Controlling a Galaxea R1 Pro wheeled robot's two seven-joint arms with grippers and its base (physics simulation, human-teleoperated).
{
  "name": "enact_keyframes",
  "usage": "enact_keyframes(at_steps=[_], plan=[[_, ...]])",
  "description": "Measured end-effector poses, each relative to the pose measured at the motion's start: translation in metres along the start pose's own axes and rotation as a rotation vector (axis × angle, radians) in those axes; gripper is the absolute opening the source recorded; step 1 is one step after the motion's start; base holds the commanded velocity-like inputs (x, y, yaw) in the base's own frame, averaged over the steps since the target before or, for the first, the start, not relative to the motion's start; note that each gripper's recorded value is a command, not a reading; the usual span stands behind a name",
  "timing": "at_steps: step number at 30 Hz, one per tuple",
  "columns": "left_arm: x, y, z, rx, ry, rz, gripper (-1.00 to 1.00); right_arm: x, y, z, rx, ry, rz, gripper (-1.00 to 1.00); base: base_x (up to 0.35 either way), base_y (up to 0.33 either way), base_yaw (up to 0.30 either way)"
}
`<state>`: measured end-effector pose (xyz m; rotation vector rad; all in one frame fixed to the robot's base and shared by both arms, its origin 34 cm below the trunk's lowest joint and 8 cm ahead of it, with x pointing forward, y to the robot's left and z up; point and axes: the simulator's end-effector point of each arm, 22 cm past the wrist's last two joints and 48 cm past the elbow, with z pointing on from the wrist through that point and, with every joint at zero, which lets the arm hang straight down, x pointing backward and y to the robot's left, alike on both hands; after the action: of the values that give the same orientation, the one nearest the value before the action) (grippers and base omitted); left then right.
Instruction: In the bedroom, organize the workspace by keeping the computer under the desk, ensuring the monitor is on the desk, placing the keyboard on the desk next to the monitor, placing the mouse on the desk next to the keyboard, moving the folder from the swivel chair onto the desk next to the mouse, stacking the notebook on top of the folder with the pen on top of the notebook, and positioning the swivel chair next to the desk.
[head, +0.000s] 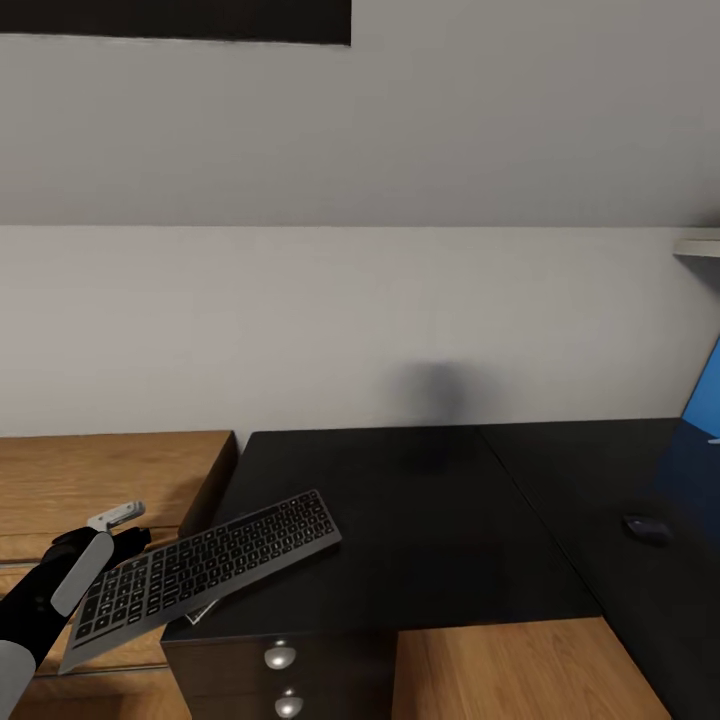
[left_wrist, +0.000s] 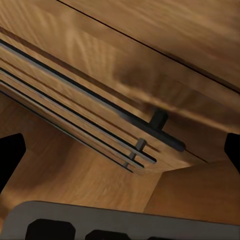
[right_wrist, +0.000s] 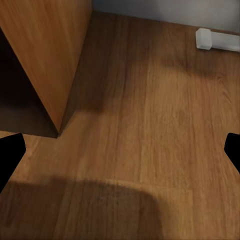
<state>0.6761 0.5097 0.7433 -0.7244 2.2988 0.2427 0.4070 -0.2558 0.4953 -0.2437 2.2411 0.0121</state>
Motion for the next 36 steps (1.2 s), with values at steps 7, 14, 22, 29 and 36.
enact_keyframes(at_steps=[7, 14, 22, 29, 36], plan=[[0.0003, 0.0000, 0.0000, 0.000, 0.001, 0.001, 1.00, 0.0000, 0.0000, 0.0000, 0.000, 0.000, 0.000, 1.00, 0.000, 0.000, 0.000], [0.0012, -0.0003, 0.0000, 0.002, 0.005, 0.000, 1.00, 0.0000, 0.0000, 0.0000, 0.000, 0.000, 0.000, 1.00, 0.000, 0.000, 0.000], [0.0025, -0.0014, 0.0000, 0.004, 0.010, 0.000, 1.00, 0.0000, 0.0000, 0.0000, 0.000, 0.000, 0.000, 1.00, 0.000, 0.000, 0.000], [0.0031, -0.0010, 0.0000, 0.003, 0.013, 0.001, 1.00, 0.0000, -0.0001, 0.0000, 0.000, 0.000, 0.000, 1.00, 0.000, 0.000, 0.000], [0.0037, -0.0003, 0.0003, 0.002, 0.015, 0.001, 1.00, 0.0000, -0.0001, 0.0000, 0.000, 0.000, 0.000, 1.00, 0.000, 0.000, 0.000]])
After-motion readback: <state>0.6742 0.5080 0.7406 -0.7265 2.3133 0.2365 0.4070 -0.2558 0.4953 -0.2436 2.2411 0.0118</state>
